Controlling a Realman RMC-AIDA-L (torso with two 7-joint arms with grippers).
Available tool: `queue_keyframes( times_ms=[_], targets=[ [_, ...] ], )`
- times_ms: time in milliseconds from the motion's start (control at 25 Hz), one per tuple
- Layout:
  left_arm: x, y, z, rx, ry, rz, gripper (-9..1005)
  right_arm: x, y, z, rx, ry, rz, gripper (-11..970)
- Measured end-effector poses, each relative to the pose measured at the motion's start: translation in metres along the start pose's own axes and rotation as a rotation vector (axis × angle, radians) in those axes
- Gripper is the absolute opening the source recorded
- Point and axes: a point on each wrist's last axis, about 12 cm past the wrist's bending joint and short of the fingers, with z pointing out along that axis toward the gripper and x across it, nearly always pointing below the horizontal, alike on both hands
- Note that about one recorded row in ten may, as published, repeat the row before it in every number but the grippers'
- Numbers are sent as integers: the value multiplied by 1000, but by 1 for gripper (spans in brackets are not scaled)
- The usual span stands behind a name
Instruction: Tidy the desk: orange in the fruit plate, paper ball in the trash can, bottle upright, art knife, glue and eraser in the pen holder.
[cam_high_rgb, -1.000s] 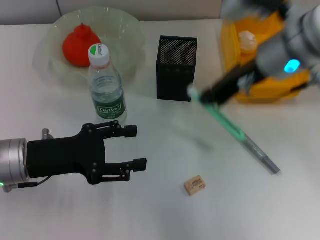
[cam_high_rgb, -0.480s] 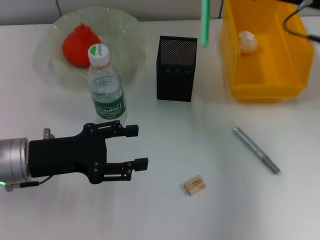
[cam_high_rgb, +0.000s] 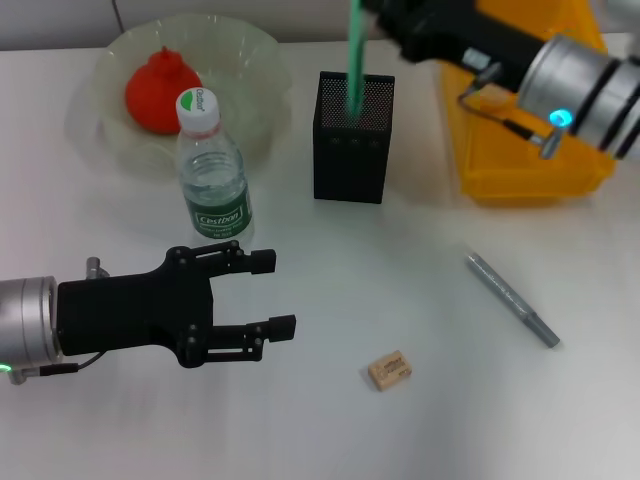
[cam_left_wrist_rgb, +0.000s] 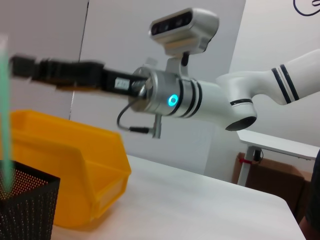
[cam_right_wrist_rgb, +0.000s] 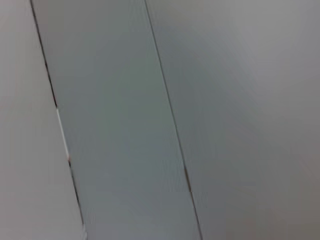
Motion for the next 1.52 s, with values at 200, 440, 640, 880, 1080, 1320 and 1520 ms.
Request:
queue_keyframes(
  times_ms=[200, 440, 640, 880, 1080, 1320, 1520],
  targets=[
    [1, -1, -2, -5, -4, -4, 799, 1, 2, 5, -27, 62, -26, 216],
    [4, -5, -9, -7, -12, -14, 799, -34, 15, -10, -189, 158, -7, 483],
    [3, -6, -12, 0, -14, -12, 798, -90, 48, -27, -333, 508, -121, 585],
    [2, -5, -14, -2, -11, -9, 798, -117, 79, -21, -384, 1005, -178, 695],
    [1, -3, -21, -3, 12, -17, 799, -95, 102, -3, -369, 1269, -280, 725],
    [0, -2, -27, -7, 19, -22, 798, -55, 127, 14, -410, 1420, -410, 726],
    [1, -2, -28, -10, 16, -24, 798, -32, 138, 22, -411, 1449, -482, 723]
  ],
)
